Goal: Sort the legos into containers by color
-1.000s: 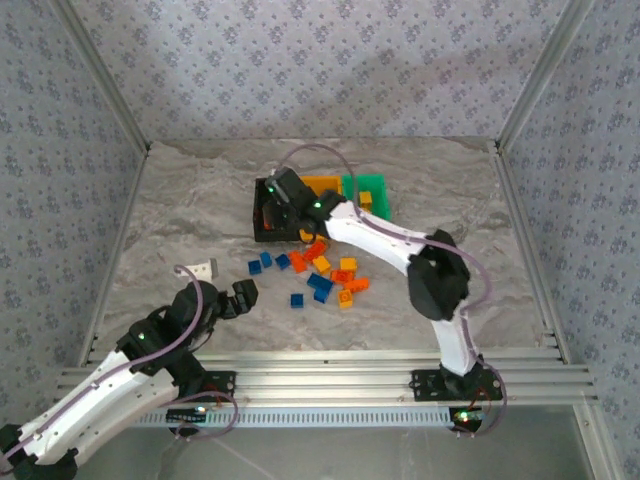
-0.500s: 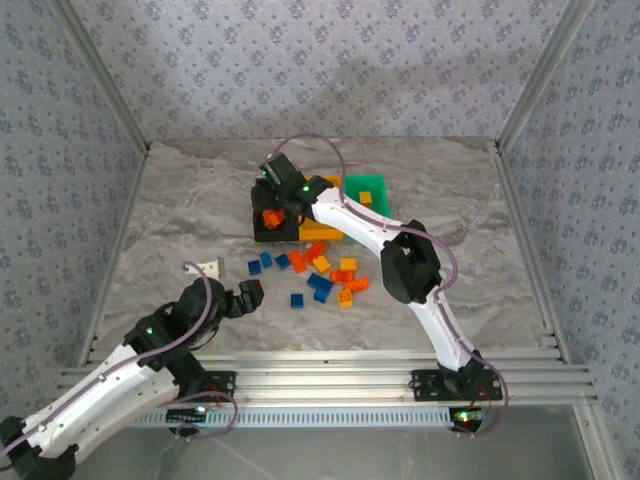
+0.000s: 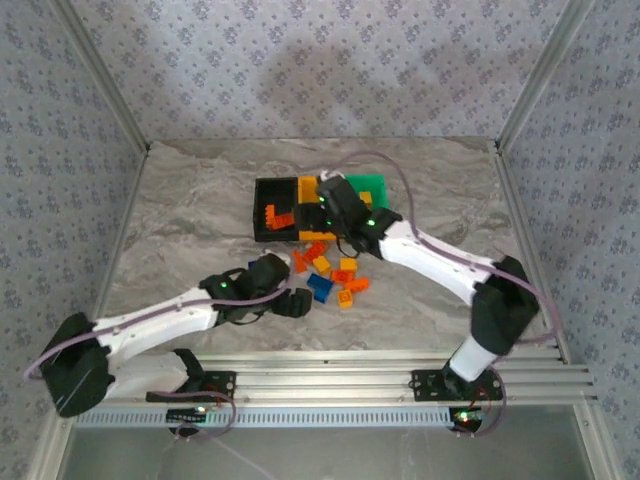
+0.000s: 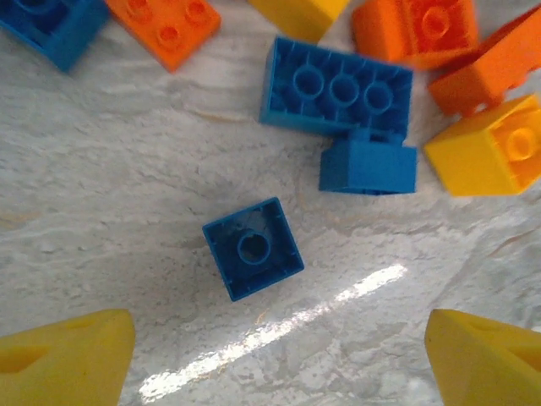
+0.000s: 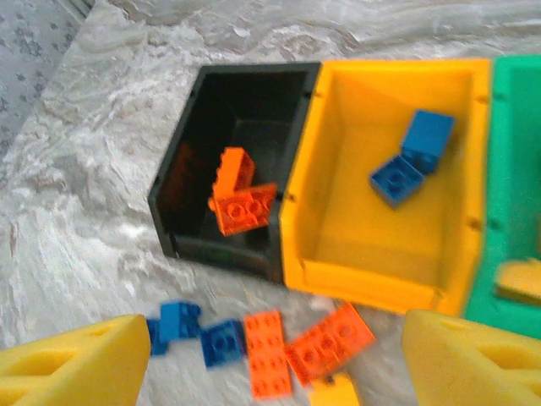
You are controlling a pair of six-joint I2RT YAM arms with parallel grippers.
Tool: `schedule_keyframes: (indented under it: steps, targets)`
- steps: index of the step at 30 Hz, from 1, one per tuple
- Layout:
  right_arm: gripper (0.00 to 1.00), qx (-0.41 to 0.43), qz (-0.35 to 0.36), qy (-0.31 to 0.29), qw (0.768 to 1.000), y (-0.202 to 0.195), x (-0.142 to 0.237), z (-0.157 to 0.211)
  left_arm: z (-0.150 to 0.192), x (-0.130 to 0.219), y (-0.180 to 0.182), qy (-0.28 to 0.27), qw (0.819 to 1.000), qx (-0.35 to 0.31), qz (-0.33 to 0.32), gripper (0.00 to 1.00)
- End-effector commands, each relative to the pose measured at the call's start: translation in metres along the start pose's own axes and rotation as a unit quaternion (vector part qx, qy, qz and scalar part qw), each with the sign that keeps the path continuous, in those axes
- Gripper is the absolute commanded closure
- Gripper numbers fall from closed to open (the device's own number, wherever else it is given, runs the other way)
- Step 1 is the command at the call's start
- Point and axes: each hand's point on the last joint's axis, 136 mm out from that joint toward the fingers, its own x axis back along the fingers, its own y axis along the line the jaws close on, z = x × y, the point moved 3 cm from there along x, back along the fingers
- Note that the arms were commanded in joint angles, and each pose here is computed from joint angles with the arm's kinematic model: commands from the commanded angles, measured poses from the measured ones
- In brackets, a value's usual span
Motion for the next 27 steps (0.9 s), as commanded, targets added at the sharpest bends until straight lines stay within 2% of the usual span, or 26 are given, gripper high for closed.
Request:
schedule_keyframes:
  steps: [1,8,17,24,27]
  targets:
    - [0.2,-0.011,0.021,0.002,1.0,-0.023,0.017,0.025,-0.01,-0.011,-0.01,0.001,1.0,-0.015,0.002,0.17]
    - [0.19,-0.026,0.023,-0.012,0.999,-0.049,0.054,0.055,-0.014,-0.039,-0.006,0.005,0.999,-0.027,-0.036,0.27]
    - [0.18,-0.027,0.036,-0.025,0.999,-0.065,0.072,0.063,-0.007,-0.063,0.003,0.027,0.997,-0.03,-0.072,0.51]
    - [0.18,-0.035,0.034,-0.026,0.998,-0.068,0.071,0.066,-0.004,-0.047,0.006,0.015,0.997,-0.017,-0.068,0.68]
    - [0.18,-0.041,0.034,-0.023,0.998,-0.07,0.069,0.071,-0.02,-0.025,-0.001,-0.017,0.998,-0.016,-0.053,0.69]
